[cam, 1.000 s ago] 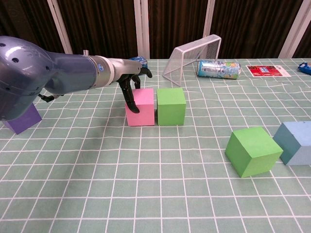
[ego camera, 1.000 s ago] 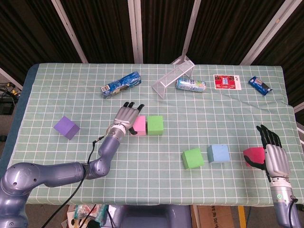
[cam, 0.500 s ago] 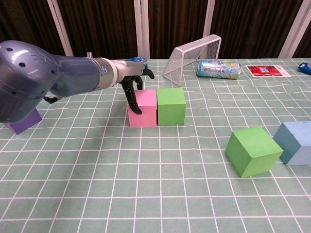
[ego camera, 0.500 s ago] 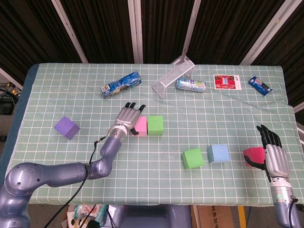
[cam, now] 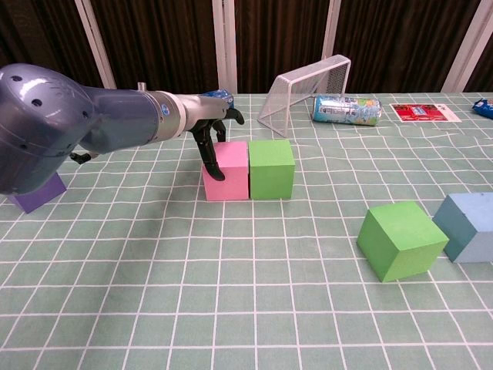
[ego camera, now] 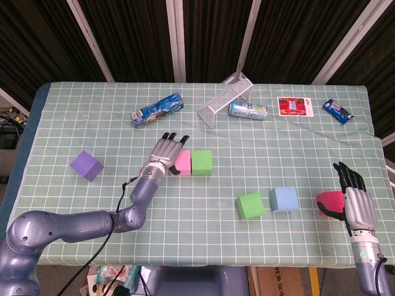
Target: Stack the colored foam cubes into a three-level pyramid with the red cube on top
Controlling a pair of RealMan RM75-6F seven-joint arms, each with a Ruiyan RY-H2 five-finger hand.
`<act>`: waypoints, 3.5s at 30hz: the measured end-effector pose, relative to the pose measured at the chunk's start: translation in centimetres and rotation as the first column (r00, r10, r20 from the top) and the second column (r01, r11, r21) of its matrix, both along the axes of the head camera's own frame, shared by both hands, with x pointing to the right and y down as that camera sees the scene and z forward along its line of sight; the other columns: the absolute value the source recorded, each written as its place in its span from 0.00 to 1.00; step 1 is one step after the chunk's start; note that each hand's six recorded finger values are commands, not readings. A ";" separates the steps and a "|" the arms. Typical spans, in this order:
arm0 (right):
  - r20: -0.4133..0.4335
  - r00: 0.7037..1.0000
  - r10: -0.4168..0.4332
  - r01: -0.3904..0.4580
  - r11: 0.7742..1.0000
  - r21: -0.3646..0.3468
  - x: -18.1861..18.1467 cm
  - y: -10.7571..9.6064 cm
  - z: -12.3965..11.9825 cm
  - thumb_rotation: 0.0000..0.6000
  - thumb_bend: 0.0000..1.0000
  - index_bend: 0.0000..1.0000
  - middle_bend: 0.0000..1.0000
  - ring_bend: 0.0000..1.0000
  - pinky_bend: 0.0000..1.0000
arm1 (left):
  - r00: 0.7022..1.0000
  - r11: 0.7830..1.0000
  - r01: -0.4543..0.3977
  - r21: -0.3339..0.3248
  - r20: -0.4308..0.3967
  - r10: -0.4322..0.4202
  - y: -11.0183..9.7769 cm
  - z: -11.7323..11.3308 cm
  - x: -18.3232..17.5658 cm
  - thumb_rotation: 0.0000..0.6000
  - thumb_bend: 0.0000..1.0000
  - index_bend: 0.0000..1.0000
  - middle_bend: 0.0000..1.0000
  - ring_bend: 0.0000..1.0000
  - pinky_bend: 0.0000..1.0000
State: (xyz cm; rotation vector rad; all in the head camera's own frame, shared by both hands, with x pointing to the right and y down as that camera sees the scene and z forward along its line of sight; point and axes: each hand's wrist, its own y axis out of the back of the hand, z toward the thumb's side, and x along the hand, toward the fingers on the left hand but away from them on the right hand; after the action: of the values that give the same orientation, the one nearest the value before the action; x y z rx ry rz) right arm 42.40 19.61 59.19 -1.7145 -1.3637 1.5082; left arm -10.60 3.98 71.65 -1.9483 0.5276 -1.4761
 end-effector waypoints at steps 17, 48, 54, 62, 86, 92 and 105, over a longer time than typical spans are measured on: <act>0.000 1.000 0.000 0.000 1.000 0.006 0.0 0.0 -0.1 1.00 0.24 0.00 0.00 0.00 0.00 | 1.000 1.000 -0.005 -0.014 0.009 0.005 0.4 0.4 0.3 1.00 0.26 0.00 0.24 0.05 0.04; -0.001 1.000 -0.003 0.003 1.000 0.009 -0.1 0.0 -0.1 1.00 0.24 0.00 0.00 0.00 0.00 | 0.998 1.000 0.012 -0.017 0.062 -0.011 -0.4 -1.2 -3.2 1.00 0.11 0.00 0.05 0.01 0.04; 0.000 1.000 -0.003 0.003 1.000 0.008 -0.1 0.1 -0.1 1.00 0.24 0.00 0.00 0.00 0.00 | 0.997 1.000 0.021 0.007 0.079 -0.021 -1.2 -1.6 -4.0 1.00 0.11 0.00 0.05 0.01 0.04; 0.000 1.000 0.001 -0.001 1.000 0.006 -0.1 0.0 0.0 1.00 0.24 0.00 0.00 0.00 0.00 | 0.995 1.000 0.009 0.023 0.094 -0.011 -1.5 -1.1 -3.7 1.00 0.15 0.00 0.05 0.01 0.04; 0.007 1.000 0.014 -0.014 1.000 -0.002 0.1 -0.1 0.1 1.00 0.24 0.00 0.00 0.00 0.00 | 0.992 0.997 -0.040 0.069 0.124 0.031 -1.9 0.9 -1.7 1.00 0.19 0.00 0.06 0.01 0.04; 0.008 1.000 0.018 -0.018 1.000 -0.004 0.2 -0.1 0.1 1.00 0.24 0.00 0.00 0.00 0.00 | 0.990 0.994 -0.059 0.087 0.133 0.047 -1.9 1.2 -1.1 1.00 0.21 0.00 0.06 0.01 0.04; 0.006 1.000 0.019 -0.019 1.000 -0.007 0.3 -0.1 0.1 1.00 0.24 0.00 0.00 0.00 0.00 | 0.991 0.993 -0.068 0.094 0.123 0.056 -1.6 1.5 0.0 1.00 0.21 0.00 0.06 0.01 0.04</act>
State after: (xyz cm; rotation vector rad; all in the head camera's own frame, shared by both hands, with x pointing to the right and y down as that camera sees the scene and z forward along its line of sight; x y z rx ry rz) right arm 42.67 19.54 59.31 -1.7161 -1.3830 1.5212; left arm -10.64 2.35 73.16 -1.7722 0.4729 -1.4894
